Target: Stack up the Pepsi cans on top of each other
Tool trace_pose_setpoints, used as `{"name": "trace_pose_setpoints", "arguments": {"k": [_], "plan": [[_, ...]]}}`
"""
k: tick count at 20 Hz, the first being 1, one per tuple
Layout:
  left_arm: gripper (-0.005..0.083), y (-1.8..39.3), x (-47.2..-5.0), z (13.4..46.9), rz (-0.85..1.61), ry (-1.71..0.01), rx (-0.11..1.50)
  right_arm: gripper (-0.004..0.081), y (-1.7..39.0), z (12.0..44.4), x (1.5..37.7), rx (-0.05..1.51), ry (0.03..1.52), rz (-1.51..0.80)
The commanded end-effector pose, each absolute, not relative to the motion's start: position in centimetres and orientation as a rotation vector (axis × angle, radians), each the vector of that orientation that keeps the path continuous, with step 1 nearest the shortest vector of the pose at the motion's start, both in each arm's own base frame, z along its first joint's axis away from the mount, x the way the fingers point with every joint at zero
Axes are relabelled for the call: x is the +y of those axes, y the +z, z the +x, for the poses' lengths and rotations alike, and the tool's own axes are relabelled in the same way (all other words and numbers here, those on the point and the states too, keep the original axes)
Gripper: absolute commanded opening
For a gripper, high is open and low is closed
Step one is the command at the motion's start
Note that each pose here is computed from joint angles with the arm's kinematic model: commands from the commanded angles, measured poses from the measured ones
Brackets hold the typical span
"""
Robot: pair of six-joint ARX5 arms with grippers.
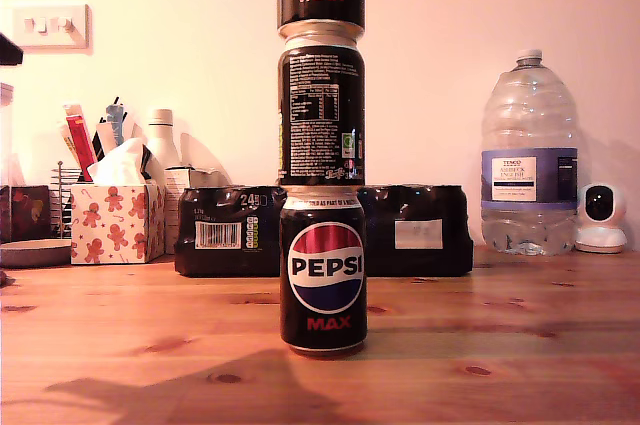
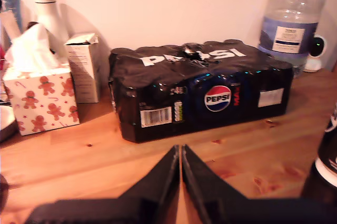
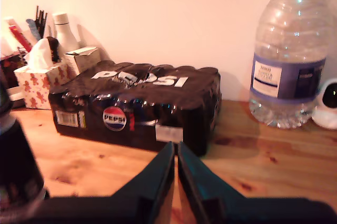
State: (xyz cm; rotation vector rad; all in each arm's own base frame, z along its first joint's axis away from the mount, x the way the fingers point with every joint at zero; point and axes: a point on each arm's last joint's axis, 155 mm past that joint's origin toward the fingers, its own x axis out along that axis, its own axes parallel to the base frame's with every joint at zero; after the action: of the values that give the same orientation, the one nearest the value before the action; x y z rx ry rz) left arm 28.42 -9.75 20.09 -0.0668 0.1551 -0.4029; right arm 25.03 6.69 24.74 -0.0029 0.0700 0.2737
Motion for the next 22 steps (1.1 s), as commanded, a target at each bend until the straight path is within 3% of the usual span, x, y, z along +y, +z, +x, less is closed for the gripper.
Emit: {"name": "trace_pose_setpoints", "arguments": {"k": [1,11,18,22], "plan": [[-0.0024,19.1,-9.8,27.9,-0.063,-0.409,0.173,-0.0011,24.1,24.5,6.6,0.072,0.275,0.005],[-0.0024,22.1,-10.4,24.8,-0.108,-0.466,0.075,-0.0011,23.5,20.8,6.2,0.07,0.298,0.067],[-0.0024,17.9,-10.6,23.8,-0.133,-0.468,0.257,-0.0011,17.8,19.9,5.9,0.298,0.284,0.048],[-0.0024,15.0,-10.4,23.0,-0.13,-0.456,0.382,-0.0011,17.9,19.9,5.9,0.293,0.284,0.048]]}}
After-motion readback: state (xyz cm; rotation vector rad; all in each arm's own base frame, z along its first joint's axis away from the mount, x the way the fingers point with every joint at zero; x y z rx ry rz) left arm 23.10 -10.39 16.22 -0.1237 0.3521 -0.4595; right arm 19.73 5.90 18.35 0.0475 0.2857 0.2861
